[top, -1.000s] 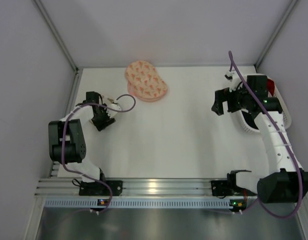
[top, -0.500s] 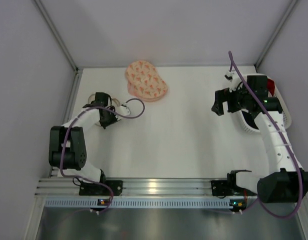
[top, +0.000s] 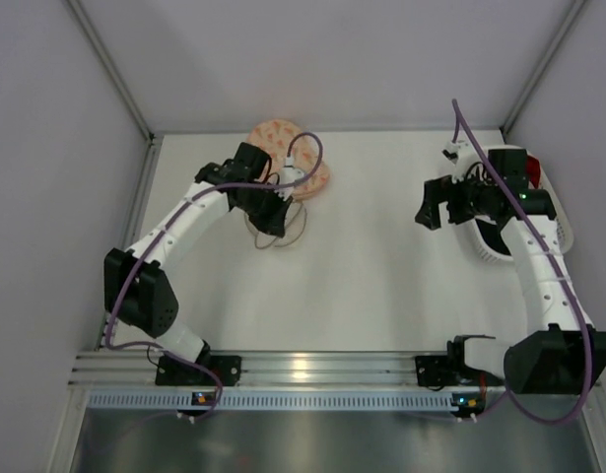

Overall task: Place the bra in the laundry bag and zip it closed
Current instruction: Open the laundry bag at the center of the board.

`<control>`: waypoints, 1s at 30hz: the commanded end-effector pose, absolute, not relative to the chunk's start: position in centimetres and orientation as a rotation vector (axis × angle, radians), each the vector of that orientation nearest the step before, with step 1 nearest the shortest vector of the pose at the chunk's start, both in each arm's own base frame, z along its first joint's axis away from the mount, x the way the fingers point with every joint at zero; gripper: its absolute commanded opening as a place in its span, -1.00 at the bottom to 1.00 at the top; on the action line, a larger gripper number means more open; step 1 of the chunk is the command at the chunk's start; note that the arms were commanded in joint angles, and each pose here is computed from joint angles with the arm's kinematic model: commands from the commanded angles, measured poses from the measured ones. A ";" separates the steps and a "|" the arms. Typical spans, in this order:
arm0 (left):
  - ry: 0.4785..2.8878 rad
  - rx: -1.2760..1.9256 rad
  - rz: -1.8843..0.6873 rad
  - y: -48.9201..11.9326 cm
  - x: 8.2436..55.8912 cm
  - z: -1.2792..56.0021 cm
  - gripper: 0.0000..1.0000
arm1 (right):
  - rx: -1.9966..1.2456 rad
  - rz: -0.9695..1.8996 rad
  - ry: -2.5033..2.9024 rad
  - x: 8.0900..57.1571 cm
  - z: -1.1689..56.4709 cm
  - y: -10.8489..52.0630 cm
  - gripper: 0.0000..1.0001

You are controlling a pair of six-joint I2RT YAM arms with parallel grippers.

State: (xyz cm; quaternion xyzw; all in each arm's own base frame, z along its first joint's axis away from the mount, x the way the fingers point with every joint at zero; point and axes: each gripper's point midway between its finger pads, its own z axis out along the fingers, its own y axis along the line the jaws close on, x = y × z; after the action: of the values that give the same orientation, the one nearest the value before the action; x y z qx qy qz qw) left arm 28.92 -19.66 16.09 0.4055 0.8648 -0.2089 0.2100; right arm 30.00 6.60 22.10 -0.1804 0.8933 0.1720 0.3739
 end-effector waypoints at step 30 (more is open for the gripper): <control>2.258 0.284 -1.935 -19.0 37.4 18.9 0.03 | -0.595 0.887 2.388 27.5 18.2 10.6 0.99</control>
State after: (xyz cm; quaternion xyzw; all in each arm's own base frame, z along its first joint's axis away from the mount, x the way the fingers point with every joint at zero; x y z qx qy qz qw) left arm 35.22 -21.68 22.27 0.1014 0.7493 -0.6531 0.0416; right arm 27.24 10.30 17.20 -0.2083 0.8946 0.3152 0.2388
